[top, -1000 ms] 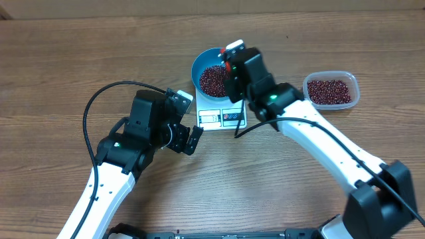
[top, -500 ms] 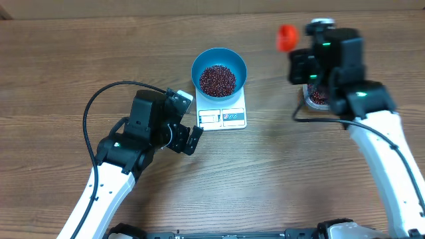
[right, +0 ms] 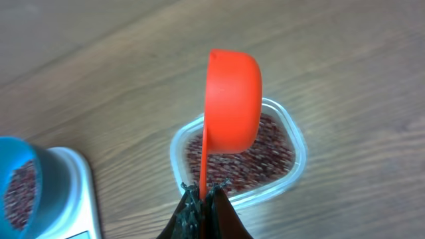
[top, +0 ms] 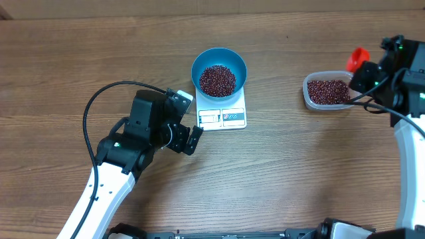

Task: Scoop item into bowl and weigh 150g on scale
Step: 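Carry the empty scoop back over the bean tub with the right gripper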

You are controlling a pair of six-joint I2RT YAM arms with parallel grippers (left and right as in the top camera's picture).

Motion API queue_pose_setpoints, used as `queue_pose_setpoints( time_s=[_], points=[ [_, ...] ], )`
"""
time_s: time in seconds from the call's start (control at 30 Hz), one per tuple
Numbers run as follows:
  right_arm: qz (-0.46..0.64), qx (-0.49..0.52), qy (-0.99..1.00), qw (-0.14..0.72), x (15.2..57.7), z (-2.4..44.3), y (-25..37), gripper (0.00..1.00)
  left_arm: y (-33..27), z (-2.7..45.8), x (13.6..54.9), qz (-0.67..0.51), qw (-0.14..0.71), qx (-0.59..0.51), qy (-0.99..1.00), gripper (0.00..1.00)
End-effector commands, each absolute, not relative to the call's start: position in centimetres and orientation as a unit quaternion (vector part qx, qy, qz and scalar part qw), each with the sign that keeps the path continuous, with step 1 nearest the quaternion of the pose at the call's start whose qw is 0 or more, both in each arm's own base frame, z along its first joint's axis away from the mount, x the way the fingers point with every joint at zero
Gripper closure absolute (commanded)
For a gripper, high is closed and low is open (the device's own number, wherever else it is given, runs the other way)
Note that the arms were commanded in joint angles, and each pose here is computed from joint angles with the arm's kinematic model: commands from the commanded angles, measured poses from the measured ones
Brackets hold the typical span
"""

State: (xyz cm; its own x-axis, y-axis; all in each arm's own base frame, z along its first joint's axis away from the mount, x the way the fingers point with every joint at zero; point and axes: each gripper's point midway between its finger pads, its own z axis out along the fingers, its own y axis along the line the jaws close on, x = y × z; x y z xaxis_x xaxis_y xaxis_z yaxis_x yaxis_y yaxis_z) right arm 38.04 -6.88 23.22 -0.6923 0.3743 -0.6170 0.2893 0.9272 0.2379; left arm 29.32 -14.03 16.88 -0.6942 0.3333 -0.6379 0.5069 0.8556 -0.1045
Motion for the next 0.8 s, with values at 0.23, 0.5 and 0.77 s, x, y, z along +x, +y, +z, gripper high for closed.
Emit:
queue_pose_setpoints(
  time_s=[0.23, 0.5, 0.77],
  points=[
    [0.06, 0.192, 0.942, 0.267, 38.7, 17.4, -8.2, 0.96, -13.8, 16.7, 29.4, -0.132, 0.317, 0.239, 0.909, 0.0],
    [0.061, 0.193, 0.952, 0.228, 39.2, 14.2, -8.3, 0.96, -13.8, 16.7, 29.4, -0.132, 0.317, 0.239, 0.909, 0.0],
    [0.031, 0.188, 0.963, 0.191, 39.3, 10.9, -9.4, 0.96, -13.8, 16.7, 29.4, -0.132, 0.317, 0.239, 0.909, 0.0]
  ],
)
